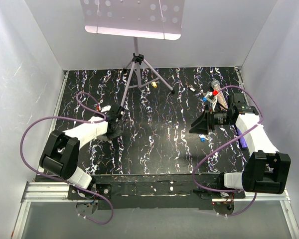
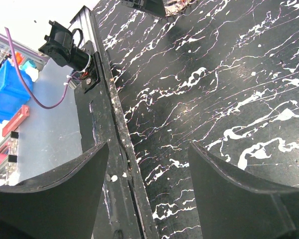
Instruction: Put the keys on the keyring
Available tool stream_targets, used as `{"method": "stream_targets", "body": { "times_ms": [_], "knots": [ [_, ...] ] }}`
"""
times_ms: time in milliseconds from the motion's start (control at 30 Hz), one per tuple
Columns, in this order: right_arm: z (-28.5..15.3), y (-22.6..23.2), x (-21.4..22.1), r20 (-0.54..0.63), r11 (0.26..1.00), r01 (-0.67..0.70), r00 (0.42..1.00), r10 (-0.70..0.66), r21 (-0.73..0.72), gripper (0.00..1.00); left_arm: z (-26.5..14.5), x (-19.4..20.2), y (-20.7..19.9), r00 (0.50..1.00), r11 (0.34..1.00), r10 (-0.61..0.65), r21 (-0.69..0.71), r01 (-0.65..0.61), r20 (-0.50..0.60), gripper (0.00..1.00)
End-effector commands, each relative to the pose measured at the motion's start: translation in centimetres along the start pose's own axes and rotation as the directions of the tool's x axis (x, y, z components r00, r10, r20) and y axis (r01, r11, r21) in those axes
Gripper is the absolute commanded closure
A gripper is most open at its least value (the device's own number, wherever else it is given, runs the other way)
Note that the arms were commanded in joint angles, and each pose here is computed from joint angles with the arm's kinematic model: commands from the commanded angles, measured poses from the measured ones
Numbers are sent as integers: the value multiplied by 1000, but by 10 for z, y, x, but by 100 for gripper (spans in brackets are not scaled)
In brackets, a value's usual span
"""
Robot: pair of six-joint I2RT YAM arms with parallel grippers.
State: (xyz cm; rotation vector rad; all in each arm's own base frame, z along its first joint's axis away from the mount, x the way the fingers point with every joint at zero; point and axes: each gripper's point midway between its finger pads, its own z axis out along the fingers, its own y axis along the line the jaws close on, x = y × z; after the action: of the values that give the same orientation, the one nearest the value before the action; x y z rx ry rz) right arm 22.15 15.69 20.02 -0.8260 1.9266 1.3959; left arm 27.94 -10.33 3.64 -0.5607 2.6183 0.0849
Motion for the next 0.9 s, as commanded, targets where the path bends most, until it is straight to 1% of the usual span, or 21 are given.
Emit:
{"method": "stream_targets", "body": {
  "times_ms": [0, 333, 500, 600, 667, 733, 800, 867],
  "knots": [
    [-3, 5, -14, 24, 999, 41, 999, -41, -14, 27, 3, -9, 3, 999, 1000, -17, -23, 18, 35, 80],
    [-3, 5, -14, 22, 999, 40, 999, -39, -15, 27, 10, -10, 2, 999, 999, -15, -44, 17, 39, 83],
    [-3, 5, -14, 20, 999, 40, 999, -40, -16, 27, 9, -13, 1, 999, 999, -11, -41, 13, 44, 100],
    [-3, 6, -14, 20, 999, 42, 999, -41, -19, 27, -1, -16, 2, 998, 1000, 21, -15, -20, 61, 100],
    [-3, 6, -14, 20, 999, 45, 999, -44, -18, 27, -14, -19, 2, 995, 998, 59, 28, -61, 80, 100],
    [-3, 7, -14, 22, 999, 45, 999, -45, -23, 27, -36, -21, -3, 988, 984, 120, 122, -132, 100, 100],
    [-4, 8, -14, 19, 999, 48, 999, -48, -23, 28, -61, -16, -15, 968, 933, 218, 265, -245, 128, 100],
    [-4, 9, -13, 16, 998, 52, 999, -52, -27, 28, -90, -12, -24, 933, 849, 305, 390, -357, 190, 100]
  ]
}}
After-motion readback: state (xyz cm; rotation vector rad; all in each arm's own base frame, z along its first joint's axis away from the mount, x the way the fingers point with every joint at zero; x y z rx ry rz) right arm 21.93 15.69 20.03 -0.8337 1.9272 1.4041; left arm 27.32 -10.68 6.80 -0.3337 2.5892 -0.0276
